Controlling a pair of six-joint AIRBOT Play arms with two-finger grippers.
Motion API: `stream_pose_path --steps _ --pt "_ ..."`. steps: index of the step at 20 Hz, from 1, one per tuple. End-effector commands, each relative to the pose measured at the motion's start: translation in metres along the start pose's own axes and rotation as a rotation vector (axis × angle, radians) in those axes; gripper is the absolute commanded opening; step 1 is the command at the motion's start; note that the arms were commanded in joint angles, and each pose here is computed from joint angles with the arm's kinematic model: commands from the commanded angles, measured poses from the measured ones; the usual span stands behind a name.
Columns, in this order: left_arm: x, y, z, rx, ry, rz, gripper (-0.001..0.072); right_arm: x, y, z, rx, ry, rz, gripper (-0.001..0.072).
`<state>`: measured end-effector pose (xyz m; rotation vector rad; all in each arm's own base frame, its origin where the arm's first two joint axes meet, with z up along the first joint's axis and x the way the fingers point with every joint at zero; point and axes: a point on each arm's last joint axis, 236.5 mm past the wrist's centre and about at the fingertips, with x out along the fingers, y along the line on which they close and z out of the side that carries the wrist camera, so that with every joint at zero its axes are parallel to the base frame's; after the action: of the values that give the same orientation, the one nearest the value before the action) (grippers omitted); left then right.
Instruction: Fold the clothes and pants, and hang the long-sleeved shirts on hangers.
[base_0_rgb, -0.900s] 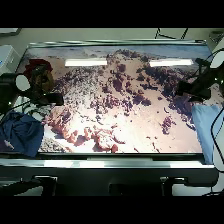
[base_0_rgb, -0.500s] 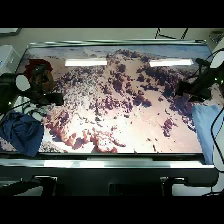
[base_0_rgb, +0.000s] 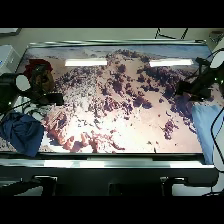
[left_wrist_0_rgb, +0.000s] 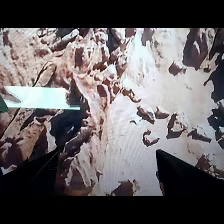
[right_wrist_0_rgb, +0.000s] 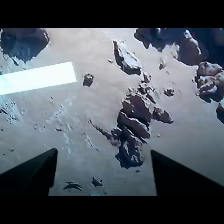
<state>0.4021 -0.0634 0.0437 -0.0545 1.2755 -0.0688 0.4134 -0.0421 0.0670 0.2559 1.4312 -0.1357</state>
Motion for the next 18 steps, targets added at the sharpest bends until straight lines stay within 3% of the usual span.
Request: stream_pose_path --steps 1,5,7,9,10,15,18 --pt "0.001 -0.002 0.011 -0.004 -0.046 -0.008 0.0704 0.0 0.003 0.013 0.002 -0.056 0.011 0.0672" --pt "0.007 -0.006 0.001 -0.018 0.008 -0.022 0.0714 -0.001 0.005 0.033 -0.001 -0.137 0.02 0.0672" --pt "-0.013 0.06 0.006 0.019 0.012 0.209 0.0715 -0.002 0.003 0.035 -0.009 -0.148 0.013 0.0669" --pt "-0.054 0.147 0.002 -0.127 0.026 0.422 0.0716 -0.002 0.001 0.036 -0.029 -0.152 -0.001 0.0669" --pt "-0.064 0.178 -0.01 -0.235 0.05 0.424 0.0716 -0.001 0.0 0.033 -0.029 -0.14 -0.001 0.067" --pt "-0.026 0.262 -0.114 -0.791 0.185 0.148 0.0717 0.0 0.016 0.014 -0.029 -0.056 0.066 0.0669" --pt "0.019 0.271 -0.133 -0.9 0.091 -0.023 0.0717 -0.001 0.031 0.012 -0.027 -0.052 0.13 0.0669"
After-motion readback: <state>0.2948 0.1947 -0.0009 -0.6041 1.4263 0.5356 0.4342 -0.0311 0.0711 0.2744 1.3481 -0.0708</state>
